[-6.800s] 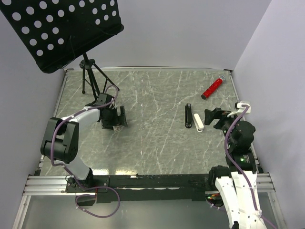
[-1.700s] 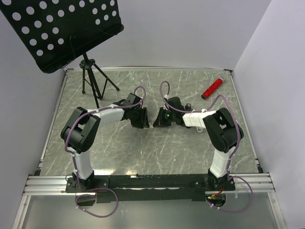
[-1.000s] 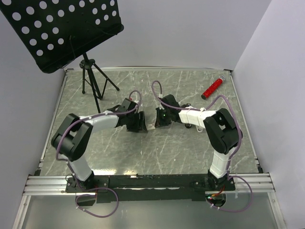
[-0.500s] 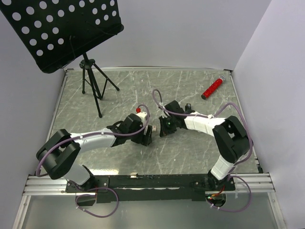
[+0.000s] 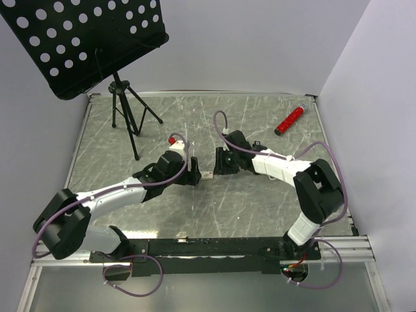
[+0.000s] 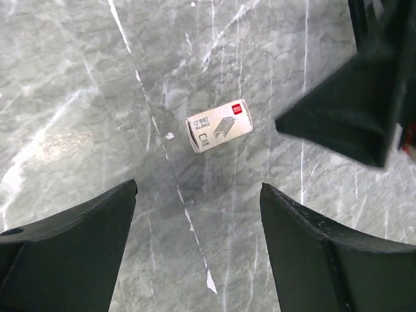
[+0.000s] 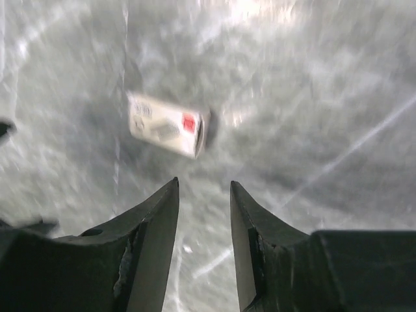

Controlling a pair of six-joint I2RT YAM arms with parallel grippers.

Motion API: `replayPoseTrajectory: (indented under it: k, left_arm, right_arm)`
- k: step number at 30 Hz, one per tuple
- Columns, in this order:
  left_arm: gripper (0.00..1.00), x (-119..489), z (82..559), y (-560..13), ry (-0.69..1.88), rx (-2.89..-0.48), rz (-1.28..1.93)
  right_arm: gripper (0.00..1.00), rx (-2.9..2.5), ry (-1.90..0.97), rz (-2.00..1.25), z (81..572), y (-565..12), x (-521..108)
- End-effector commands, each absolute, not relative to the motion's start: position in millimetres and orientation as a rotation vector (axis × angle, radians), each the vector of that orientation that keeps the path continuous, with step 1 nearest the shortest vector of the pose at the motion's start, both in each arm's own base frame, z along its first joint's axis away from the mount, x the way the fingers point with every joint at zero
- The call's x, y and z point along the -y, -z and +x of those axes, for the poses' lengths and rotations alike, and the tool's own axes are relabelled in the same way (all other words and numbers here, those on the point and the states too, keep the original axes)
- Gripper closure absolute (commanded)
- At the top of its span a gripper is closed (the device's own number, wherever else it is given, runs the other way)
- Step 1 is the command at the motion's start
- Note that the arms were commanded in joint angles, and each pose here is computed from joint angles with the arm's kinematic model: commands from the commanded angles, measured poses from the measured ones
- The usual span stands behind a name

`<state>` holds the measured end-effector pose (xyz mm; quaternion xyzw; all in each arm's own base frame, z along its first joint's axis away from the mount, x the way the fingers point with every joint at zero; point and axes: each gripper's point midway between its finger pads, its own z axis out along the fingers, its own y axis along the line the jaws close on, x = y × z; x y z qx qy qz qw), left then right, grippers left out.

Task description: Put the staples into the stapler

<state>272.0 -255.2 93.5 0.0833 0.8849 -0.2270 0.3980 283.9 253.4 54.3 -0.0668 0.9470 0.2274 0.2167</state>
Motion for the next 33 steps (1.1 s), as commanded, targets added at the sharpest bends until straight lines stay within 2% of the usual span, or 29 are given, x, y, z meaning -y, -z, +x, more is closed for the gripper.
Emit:
replayPoseTrajectory:
  k: [1, 6, 22, 33]
  left_arm:
    - [0.18, 246, 274, -107, 0.575, -2.192, 0.125]
    - [0.18, 238, 272, -109, 0.553, -2.191, 0.111]
    - [0.19, 236, 269, -112, 0.569, -2.179, 0.099]
    - [0.19, 237, 267, -111, 0.578, -2.187, 0.107]
  right_arm:
    - [0.55, -2.572, -0.59, -0.108, 313, -69, -269]
    - [0.59, -2.601, -0.543, -0.104, 321, -62, -273]
    - [0.78, -2.676, -0.428, -0.115, 316, -38, -271]
    - [0.81, -2.682, -0.445, -0.157, 315, -38, -279]
